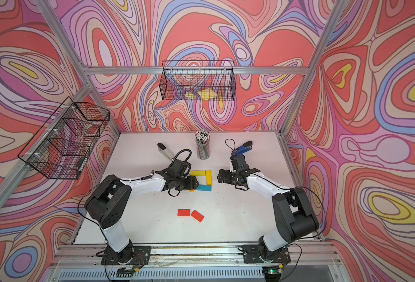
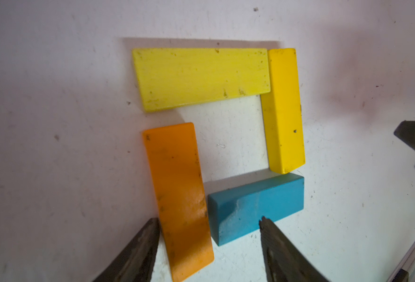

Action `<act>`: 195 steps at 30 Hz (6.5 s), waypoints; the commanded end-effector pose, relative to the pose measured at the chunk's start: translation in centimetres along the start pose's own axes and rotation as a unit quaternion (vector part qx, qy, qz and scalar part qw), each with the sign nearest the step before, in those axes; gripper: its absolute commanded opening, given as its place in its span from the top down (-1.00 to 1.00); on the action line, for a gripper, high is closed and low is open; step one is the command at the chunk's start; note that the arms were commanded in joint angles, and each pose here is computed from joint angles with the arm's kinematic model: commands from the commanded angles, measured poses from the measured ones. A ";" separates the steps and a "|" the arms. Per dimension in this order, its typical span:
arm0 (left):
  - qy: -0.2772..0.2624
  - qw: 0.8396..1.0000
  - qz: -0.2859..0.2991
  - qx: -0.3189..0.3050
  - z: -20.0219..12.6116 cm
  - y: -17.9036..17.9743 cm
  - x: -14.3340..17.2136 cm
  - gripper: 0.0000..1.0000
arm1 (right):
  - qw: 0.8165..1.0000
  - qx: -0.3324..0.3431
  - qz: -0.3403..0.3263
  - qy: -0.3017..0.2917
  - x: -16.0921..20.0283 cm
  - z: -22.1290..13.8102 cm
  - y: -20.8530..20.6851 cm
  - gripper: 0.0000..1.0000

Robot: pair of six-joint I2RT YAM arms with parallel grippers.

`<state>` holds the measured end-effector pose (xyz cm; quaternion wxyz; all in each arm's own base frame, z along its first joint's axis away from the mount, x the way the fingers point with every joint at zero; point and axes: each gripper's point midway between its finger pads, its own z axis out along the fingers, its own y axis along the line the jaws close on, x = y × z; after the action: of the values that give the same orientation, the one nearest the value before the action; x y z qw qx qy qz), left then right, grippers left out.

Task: Assemble the letter p with building blocks
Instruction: Assemble the building block at the center of the board, then adjust the building block at the center of the board.

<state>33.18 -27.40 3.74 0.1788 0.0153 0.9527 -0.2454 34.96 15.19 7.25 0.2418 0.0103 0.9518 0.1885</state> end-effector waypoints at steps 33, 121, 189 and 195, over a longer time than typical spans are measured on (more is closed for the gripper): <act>-0.183 0.980 -0.022 -0.071 -10.9 5.9 -12.0 -0.70 | 0.994 -0.080 -0.001 0.068 6.9 4.8 11.1 -0.84; -0.081 0.981 -0.069 0.163 -0.7 -1.4 -3.9 -0.80 | 0.996 -0.067 0.043 0.026 2.6 3.5 5.1 -0.86; -0.245 0.968 -0.053 -0.016 -16.2 7.2 -14.1 -0.86 | 0.982 0.001 -0.183 0.049 6.6 4.2 15.9 -0.81; -0.252 0.965 -0.067 -0.015 -17.3 8.1 -13.4 -0.86 | 0.982 -0.036 -0.166 0.081 8.6 4.5 17.5 -0.80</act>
<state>41.97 -12.00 19.27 0.4065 -0.1105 0.8728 -0.2465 28.86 33.04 6.19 0.2104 -0.1767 0.9481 0.1603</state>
